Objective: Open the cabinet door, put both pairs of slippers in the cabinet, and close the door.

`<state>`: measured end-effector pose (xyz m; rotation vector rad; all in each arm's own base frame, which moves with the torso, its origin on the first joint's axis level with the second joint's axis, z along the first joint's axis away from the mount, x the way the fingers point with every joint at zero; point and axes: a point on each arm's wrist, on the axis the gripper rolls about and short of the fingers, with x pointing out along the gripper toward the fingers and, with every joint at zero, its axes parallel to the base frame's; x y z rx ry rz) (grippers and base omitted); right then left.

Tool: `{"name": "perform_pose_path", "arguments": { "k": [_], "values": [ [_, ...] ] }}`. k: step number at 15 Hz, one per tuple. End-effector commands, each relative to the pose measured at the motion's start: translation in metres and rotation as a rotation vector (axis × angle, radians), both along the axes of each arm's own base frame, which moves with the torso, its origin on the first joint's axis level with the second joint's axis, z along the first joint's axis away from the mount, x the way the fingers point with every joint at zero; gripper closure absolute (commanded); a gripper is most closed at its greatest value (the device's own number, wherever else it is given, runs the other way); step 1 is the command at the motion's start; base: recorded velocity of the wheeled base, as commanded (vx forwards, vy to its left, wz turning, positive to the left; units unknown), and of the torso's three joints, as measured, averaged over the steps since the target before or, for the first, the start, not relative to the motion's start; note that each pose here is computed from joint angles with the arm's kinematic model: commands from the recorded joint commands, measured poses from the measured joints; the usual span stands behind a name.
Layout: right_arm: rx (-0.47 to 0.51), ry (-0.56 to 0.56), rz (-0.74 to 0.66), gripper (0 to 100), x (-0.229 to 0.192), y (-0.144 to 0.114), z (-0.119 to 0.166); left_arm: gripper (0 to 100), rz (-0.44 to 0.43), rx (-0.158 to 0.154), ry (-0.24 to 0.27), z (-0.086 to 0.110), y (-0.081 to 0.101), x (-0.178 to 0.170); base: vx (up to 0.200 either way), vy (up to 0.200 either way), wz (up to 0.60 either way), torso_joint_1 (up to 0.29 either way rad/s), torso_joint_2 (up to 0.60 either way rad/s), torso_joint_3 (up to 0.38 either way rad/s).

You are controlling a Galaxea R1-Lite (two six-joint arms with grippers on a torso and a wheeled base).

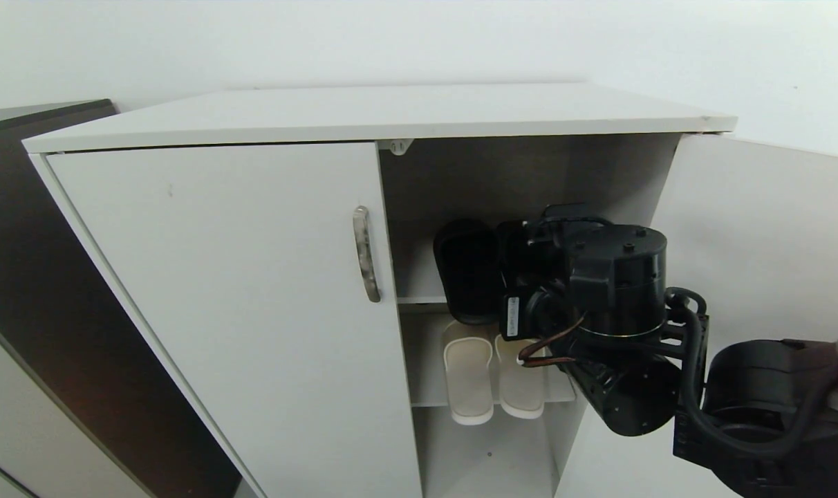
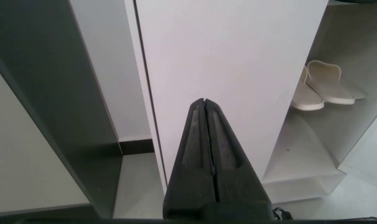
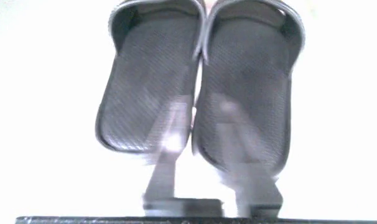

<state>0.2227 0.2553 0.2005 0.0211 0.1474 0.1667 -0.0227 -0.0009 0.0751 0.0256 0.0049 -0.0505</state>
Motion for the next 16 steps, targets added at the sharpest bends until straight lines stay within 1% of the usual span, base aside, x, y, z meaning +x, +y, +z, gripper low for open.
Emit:
{"name": "perform_pose_path", "arguments": {
  "k": [1,10,16],
  "values": [
    [-0.001,0.0,0.001,100,-0.0031,-0.003,0.0006,100,0.0,-0.001,-0.001,0.0001,0.0,0.0,0.0,0.0,0.0,0.0,0.0,0.0],
    [-0.019,0.01,0.001,100,-0.0014,0.0008,-0.0059,100,0.0,-0.001,0.001,-0.0001,0.0,0.0,0.0,0.0,0.0,0.0,0.0,0.0],
    [-0.015,0.01,-0.005,100,-0.0005,0.0,-0.0058,100,0.0,-0.001,-0.001,0.0001,0.0,0.0,-0.2,0.0,0.0,0.0,0.0,0.003]
  ]
}}
